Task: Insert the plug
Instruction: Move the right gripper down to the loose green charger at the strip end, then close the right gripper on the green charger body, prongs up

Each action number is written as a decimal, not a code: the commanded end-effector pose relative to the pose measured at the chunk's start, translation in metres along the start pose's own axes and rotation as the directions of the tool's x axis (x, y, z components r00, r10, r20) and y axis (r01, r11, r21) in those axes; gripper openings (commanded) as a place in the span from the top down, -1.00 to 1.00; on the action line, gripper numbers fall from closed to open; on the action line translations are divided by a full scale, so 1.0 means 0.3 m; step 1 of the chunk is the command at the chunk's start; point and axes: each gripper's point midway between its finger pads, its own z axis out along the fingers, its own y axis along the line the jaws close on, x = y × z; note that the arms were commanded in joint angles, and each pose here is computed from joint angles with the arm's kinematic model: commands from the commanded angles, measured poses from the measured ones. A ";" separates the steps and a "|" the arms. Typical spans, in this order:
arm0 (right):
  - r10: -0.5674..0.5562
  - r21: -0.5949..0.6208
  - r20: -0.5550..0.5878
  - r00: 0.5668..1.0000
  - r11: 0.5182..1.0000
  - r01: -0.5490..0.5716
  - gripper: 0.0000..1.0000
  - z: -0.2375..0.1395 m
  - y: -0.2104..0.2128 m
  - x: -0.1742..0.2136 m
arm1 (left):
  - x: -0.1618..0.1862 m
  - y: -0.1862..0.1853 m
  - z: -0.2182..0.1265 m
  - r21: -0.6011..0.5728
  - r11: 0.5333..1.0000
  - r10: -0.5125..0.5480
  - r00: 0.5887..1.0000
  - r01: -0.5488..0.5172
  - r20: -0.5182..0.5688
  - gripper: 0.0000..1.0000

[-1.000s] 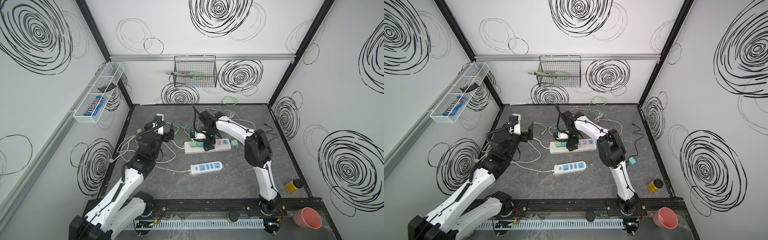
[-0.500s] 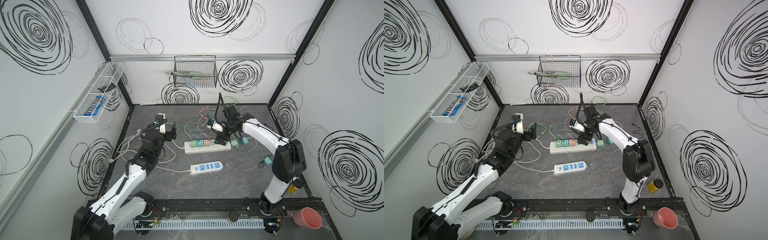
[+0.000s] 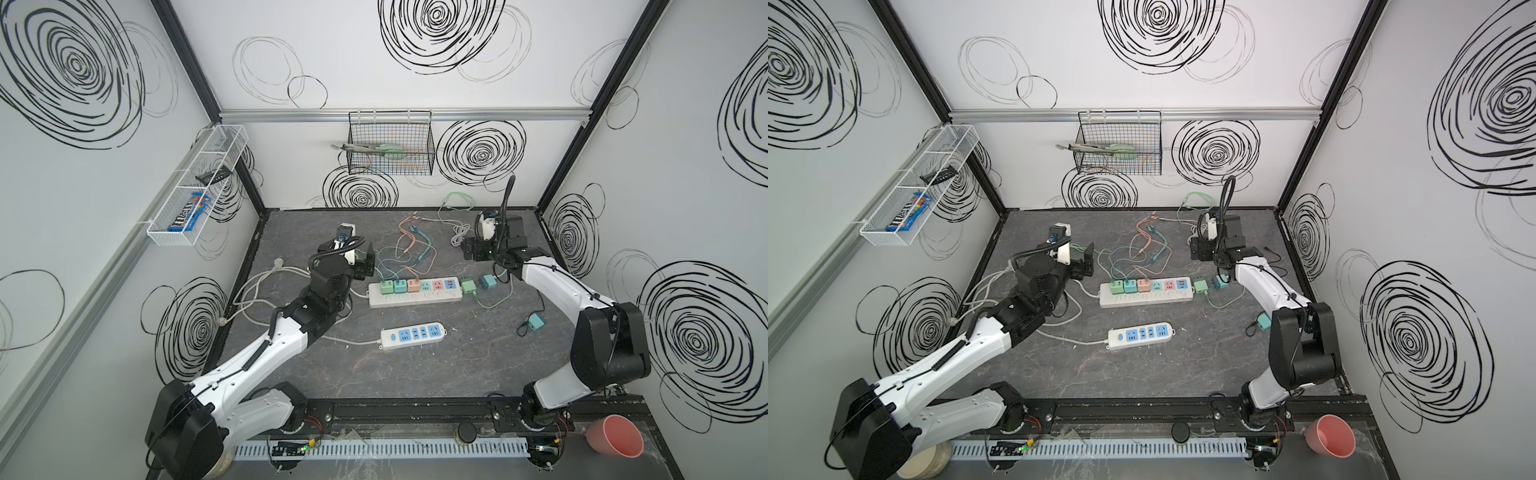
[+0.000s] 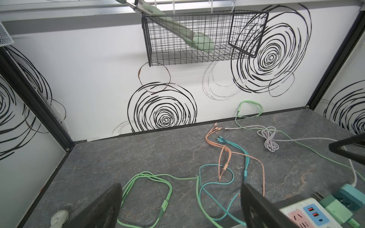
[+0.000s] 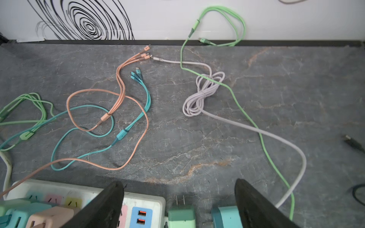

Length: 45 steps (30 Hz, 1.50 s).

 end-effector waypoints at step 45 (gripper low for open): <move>-0.086 0.102 -0.354 0.931 0.986 0.130 0.25 0.113 0.020 0.424 | 0.001 -0.178 0.055 0.264 0.964 0.052 0.993 -0.023 -0.105 -0.92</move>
